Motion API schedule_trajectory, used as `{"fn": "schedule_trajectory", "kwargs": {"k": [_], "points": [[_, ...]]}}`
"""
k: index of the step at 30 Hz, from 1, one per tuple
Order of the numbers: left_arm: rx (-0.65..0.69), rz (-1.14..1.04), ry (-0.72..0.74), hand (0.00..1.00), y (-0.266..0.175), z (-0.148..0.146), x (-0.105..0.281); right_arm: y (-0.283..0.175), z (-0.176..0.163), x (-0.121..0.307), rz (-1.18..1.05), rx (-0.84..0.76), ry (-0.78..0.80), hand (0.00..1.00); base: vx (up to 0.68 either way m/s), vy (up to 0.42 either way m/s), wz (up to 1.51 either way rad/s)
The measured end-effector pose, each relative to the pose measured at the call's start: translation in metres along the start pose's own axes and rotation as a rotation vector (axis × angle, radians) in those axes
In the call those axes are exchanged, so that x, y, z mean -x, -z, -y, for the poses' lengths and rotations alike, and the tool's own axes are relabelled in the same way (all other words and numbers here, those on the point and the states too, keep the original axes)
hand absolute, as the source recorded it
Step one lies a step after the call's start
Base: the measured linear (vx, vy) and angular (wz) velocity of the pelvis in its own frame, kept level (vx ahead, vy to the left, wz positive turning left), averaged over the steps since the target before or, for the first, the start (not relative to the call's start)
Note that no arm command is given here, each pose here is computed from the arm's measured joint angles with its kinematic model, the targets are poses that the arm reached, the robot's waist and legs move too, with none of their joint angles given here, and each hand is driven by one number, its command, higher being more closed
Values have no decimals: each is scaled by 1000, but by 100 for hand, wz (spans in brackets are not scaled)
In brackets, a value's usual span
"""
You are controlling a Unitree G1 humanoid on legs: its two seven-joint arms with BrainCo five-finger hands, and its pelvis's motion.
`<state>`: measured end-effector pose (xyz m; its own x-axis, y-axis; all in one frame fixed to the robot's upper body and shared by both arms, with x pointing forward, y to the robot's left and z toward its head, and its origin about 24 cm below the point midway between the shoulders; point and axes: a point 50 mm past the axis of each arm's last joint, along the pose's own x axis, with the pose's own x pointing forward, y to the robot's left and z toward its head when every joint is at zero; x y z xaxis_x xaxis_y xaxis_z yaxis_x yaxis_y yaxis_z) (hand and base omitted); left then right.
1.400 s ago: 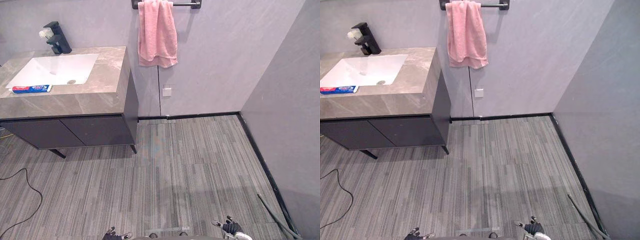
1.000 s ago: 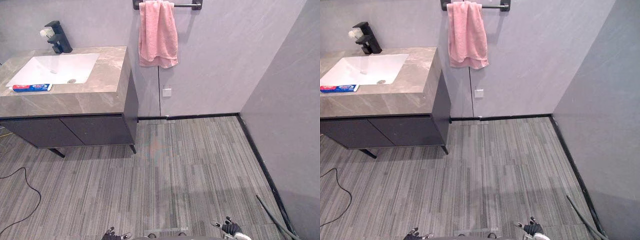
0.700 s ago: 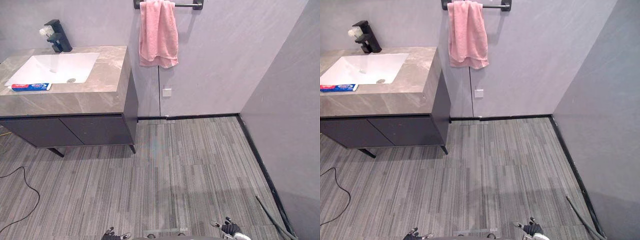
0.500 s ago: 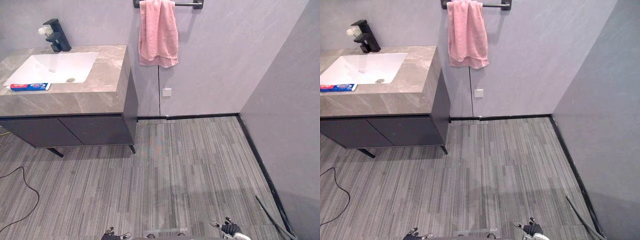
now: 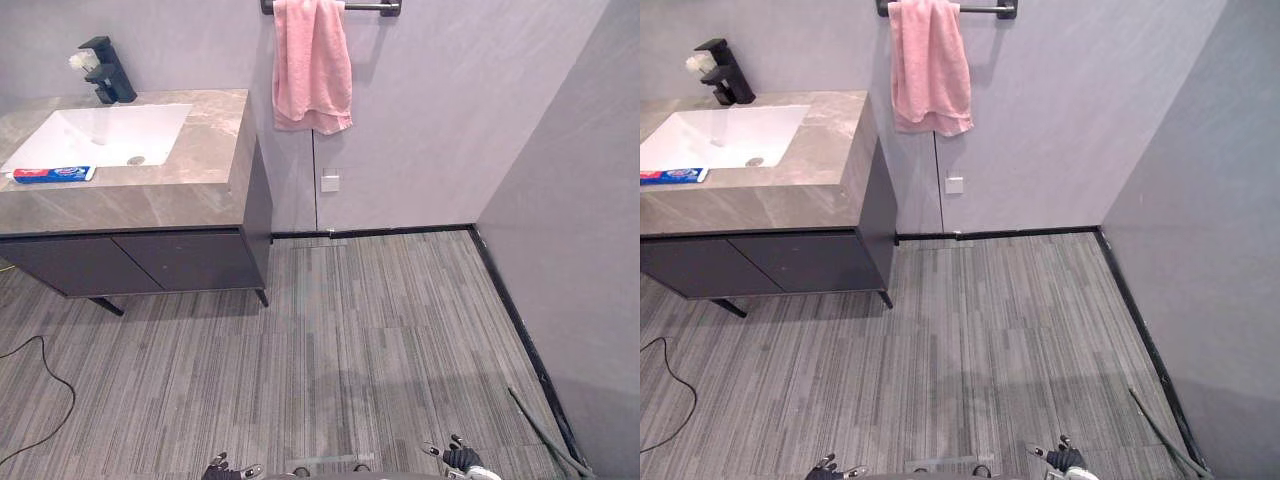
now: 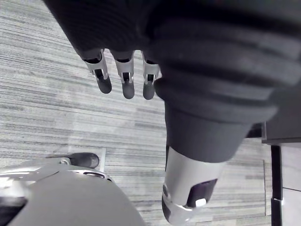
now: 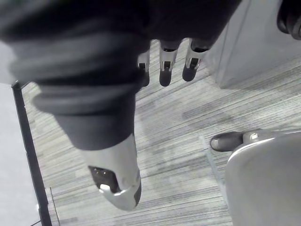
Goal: Organize washtable
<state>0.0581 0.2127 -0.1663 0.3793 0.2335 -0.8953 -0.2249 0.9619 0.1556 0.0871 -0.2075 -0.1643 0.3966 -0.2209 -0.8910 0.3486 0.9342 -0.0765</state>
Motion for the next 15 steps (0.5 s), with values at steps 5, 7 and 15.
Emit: {"fn": "schedule_trajectory", "kwargs": {"k": [5,7,15], "points": [[-5,17,1,0,-7,0,-2,-7,0,-1,24,-17,2,0,50,12,-28],[-13,24,5,0,-10,1,-3,-10,1,-1,40,-33,6,0,69,69,-21],[-11,35,9,0,-17,3,-5,-26,2,-3,91,-44,3,0,206,13,-5]]}}
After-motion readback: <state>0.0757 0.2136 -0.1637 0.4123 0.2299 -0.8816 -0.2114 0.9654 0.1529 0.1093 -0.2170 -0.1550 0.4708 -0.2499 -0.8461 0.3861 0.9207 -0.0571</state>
